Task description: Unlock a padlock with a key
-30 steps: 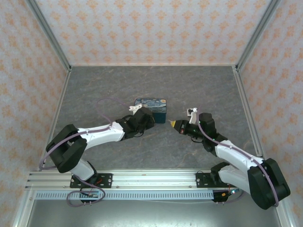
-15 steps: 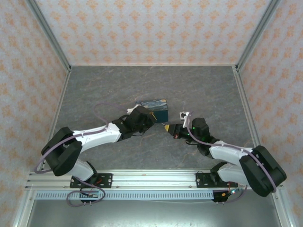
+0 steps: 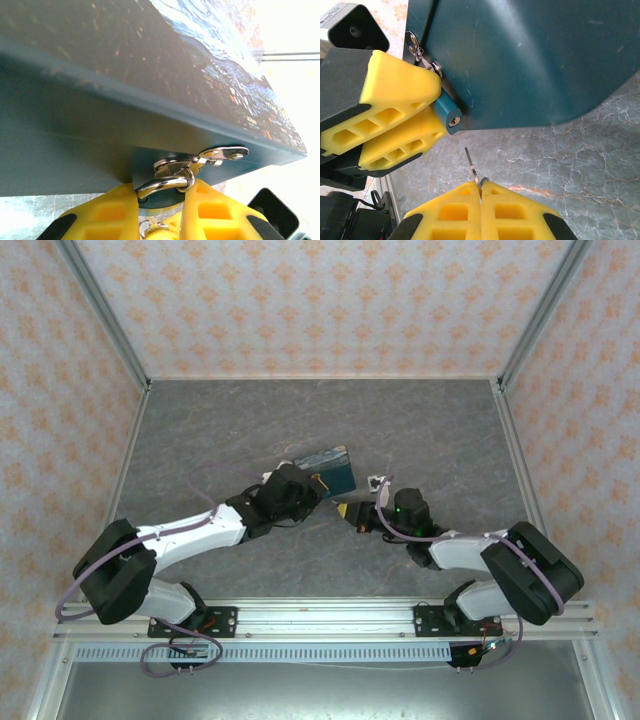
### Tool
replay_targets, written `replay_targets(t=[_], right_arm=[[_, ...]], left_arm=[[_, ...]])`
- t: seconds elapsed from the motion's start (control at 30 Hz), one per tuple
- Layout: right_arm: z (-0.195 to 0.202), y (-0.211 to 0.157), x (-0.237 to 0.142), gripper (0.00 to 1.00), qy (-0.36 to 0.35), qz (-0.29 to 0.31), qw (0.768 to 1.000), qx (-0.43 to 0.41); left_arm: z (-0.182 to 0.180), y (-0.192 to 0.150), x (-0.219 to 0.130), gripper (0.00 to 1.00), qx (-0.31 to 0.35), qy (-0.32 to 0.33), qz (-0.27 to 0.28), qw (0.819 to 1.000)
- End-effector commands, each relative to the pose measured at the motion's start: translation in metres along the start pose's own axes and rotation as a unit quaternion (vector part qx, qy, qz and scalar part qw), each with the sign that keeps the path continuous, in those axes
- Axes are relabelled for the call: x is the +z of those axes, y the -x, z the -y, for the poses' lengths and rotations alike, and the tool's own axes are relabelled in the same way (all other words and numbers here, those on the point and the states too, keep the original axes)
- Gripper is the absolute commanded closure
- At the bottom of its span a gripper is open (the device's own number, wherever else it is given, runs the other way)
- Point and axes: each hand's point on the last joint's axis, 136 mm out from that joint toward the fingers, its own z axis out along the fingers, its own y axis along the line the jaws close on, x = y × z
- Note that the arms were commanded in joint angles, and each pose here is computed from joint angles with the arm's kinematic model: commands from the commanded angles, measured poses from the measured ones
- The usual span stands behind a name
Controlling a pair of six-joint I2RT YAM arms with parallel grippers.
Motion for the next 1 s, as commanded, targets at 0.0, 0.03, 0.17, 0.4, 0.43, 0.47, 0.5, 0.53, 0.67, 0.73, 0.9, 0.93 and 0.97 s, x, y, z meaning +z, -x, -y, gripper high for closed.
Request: replay_targets(t=[0.0, 0.03, 0.17, 0.4, 0.43, 0.47, 0.5, 0.53, 0.67, 0.73, 0.9, 0.93, 0.97], right_arm=[[-0.018, 0.022, 0.004, 1.00, 0.028, 0.035, 0.998, -0.035], [-0.019, 0.022, 0.004, 1.00, 0.029, 0.035, 0.998, -0.036], [-0.022, 0.025, 0.005, 1.00, 0.034, 0.039, 0.998, -0.038], [-0.029, 0.032, 0.007, 1.00, 0.045, 0.043, 0.997, -0.043], [-0.030, 0.033, 0.007, 1.00, 0.047, 0.044, 0.997, -0.044], [-0.031, 0.034, 0.007, 1.00, 0.047, 0.045, 0.997, -0.044], [-0.031, 0.035, 0.007, 1.00, 0.048, 0.046, 0.997, -0.045], [-0.031, 0.035, 0.007, 1.00, 0.047, 0.046, 0.997, -0.045], [-0.030, 0.035, 0.008, 1.00, 0.044, 0.047, 0.997, -0.045], [-0.026, 0.033, 0.008, 1.00, 0.037, 0.043, 0.997, -0.044], [-0.024, 0.030, 0.010, 1.00, 0.038, 0.039, 0.998, -0.042], [-0.025, 0.030, 0.010, 1.00, 0.040, 0.037, 0.998, -0.041], [-0.025, 0.030, 0.011, 1.00, 0.042, 0.036, 0.998, -0.041]], left_arm=[[0.024, 0.009, -0.013, 0.92, -0.015, -0.045, 0.014, 0.999], [0.024, 0.009, -0.013, 0.92, -0.015, -0.044, 0.014, 0.999], [0.024, 0.009, -0.015, 0.92, -0.014, -0.044, 0.014, 0.999], [0.022, 0.010, -0.015, 0.92, -0.014, -0.040, 0.015, 0.999], [0.021, 0.009, -0.015, 0.92, -0.014, -0.039, 0.015, 0.999], [0.020, 0.009, -0.015, 0.92, -0.014, -0.038, 0.015, 0.999], [0.020, 0.009, -0.014, 0.92, -0.014, -0.037, 0.015, 0.999], [0.019, 0.009, -0.015, 0.92, -0.013, -0.036, 0.015, 0.999], [0.016, 0.009, -0.014, 0.92, -0.014, -0.032, 0.015, 0.999], [0.015, 0.009, -0.014, 0.92, -0.014, -0.032, 0.016, 0.999], [0.014, 0.009, -0.014, 0.92, -0.014, -0.031, 0.017, 0.999], [0.014, 0.010, -0.014, 0.92, -0.014, -0.031, 0.017, 0.999], [0.014, 0.009, -0.014, 0.92, -0.014, -0.031, 0.016, 0.999]])
